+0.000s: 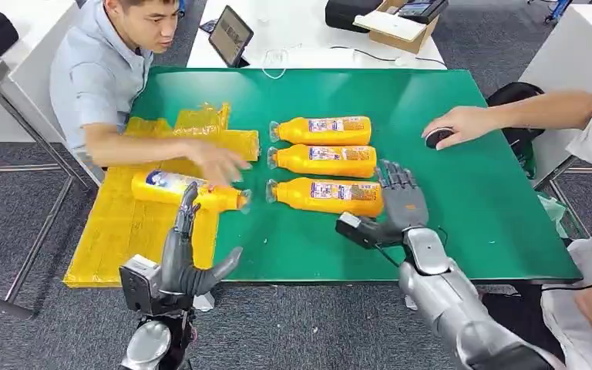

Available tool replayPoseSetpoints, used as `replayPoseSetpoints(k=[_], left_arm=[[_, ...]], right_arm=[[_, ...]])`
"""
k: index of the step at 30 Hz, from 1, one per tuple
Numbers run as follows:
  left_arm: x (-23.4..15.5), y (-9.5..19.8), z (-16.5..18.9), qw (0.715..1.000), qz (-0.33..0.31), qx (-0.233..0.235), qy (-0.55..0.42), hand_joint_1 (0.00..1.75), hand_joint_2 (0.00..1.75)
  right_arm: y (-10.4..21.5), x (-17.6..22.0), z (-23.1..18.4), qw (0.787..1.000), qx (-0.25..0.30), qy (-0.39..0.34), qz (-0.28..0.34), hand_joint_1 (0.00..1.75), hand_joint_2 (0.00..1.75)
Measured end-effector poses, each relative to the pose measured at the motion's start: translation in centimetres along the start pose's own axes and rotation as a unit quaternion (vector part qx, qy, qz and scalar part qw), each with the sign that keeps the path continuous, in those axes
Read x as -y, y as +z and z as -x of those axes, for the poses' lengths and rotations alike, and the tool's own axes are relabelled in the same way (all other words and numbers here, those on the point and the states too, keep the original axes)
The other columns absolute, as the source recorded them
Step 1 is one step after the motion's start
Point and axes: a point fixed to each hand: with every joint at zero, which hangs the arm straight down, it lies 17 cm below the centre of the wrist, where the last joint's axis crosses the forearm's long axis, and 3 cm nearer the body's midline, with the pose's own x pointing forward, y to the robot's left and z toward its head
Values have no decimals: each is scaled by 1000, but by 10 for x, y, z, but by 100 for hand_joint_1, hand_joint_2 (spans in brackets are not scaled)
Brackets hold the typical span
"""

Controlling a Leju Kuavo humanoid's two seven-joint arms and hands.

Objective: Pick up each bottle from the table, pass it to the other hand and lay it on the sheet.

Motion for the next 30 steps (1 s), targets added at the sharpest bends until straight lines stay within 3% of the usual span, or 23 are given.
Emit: replayPoseSetpoints(k=[8, 18, 30], left_arm=[[4, -4, -14, 1000, 6, 27, -11, 0, 175], [10, -6, -27, 998, 20, 60, -29, 0, 175], [10, -5, -30, 997, 28, 64, -26, 0, 175]], right_arm=[[-4, -24, 5, 995, 4, -65, -78, 0, 175], [0, -31, -28, 988, 50, -117, -84, 0, 175], [9, -57, -23, 983, 5, -122, -139, 0, 175]])
